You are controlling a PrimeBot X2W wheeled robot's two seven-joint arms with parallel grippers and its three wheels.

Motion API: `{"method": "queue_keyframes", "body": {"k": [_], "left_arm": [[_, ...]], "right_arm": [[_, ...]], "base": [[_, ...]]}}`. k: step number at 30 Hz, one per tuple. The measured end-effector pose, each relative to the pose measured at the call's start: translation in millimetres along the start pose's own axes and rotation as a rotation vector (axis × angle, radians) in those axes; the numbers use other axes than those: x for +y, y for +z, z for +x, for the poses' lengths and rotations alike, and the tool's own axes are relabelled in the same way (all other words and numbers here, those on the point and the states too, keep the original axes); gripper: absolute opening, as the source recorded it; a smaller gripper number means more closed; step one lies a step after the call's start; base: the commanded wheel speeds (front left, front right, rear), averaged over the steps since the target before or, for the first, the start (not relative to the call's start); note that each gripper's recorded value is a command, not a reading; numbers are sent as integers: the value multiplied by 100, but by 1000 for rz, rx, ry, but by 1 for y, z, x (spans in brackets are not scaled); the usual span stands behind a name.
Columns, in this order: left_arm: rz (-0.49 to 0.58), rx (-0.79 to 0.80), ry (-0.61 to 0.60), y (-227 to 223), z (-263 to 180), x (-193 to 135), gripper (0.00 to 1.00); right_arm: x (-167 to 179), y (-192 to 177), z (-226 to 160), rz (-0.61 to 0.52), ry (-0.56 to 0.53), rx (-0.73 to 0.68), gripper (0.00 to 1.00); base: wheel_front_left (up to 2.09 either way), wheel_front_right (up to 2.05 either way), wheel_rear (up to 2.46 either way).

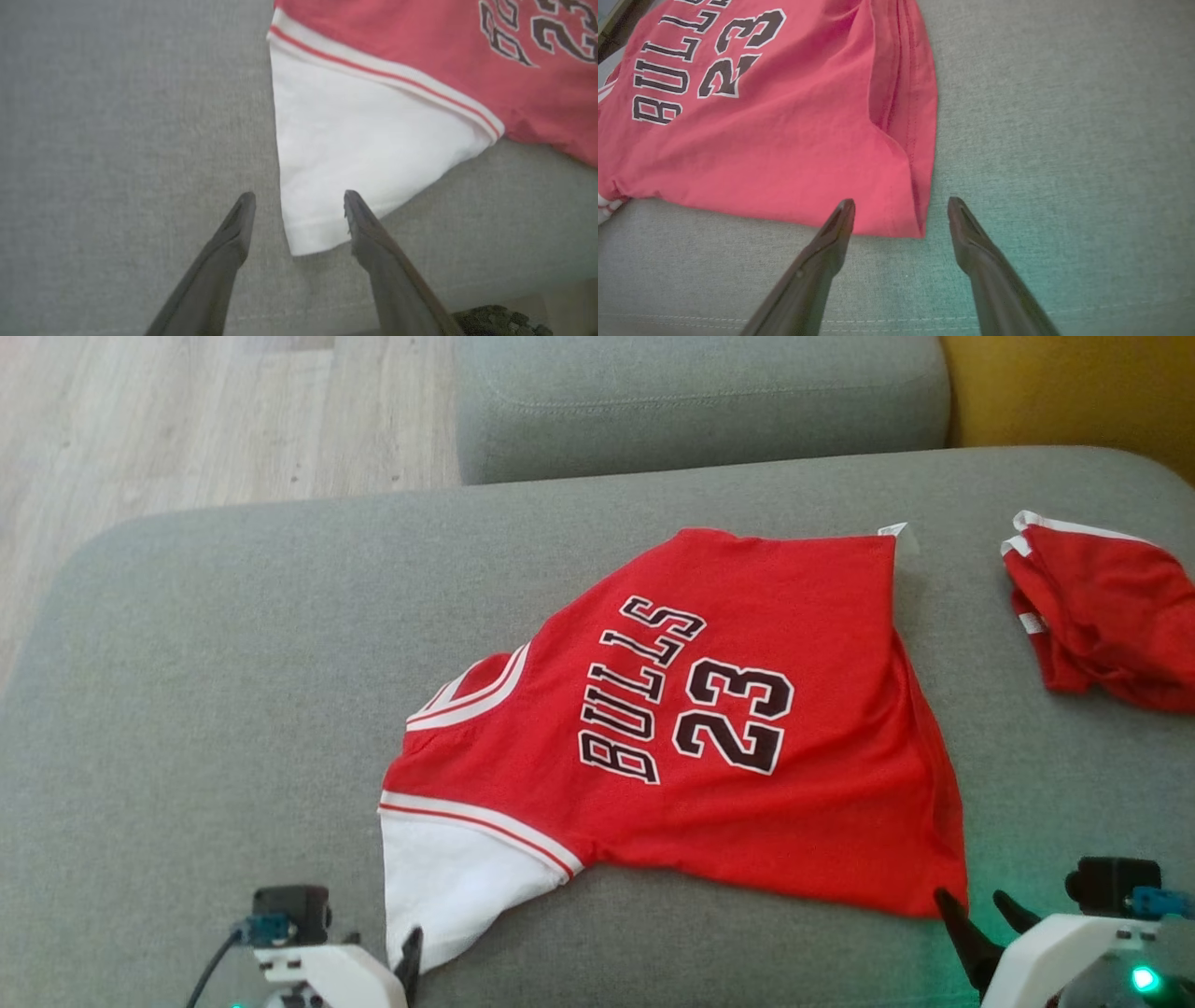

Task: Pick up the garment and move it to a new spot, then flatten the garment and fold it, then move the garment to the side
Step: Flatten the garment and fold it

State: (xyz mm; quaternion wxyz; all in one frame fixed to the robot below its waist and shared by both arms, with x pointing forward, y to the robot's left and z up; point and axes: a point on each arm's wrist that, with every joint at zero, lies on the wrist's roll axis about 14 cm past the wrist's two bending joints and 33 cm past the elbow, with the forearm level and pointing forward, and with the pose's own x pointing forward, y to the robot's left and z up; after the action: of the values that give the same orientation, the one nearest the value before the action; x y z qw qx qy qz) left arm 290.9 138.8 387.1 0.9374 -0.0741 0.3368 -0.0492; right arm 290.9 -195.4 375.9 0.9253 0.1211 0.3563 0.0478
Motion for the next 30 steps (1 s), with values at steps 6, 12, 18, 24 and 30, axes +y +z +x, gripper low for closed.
{"method": "queue_keyframes", "body": {"k": [6, 12, 18, 24, 30], "left_arm": [[-14, 104, -27, -19, -1, -5, 100], [-12, 161, -39, -30, 6, -7, 100], [-5, 188, -56, -30, 18, -9, 100], [-6, 210, -72, -32, 25, -11, 96], [-17, 219, -73, -30, 28, -9, 15]], "right_arm": [[-7, -9, 5, 44, -39, 29, 100], [-7, -7, 14, 64, -44, 43, 100], [-7, -12, 22, 94, -42, 83, 100], [1, -11, 32, 98, -12, 100, 100], [13, -10, 36, 95, 30, 90, 51]], "base": [[0, 0, 0], [0, 0, 0], [0, 0, 0], [0, 0, 0], [0, 0, 0]]}}
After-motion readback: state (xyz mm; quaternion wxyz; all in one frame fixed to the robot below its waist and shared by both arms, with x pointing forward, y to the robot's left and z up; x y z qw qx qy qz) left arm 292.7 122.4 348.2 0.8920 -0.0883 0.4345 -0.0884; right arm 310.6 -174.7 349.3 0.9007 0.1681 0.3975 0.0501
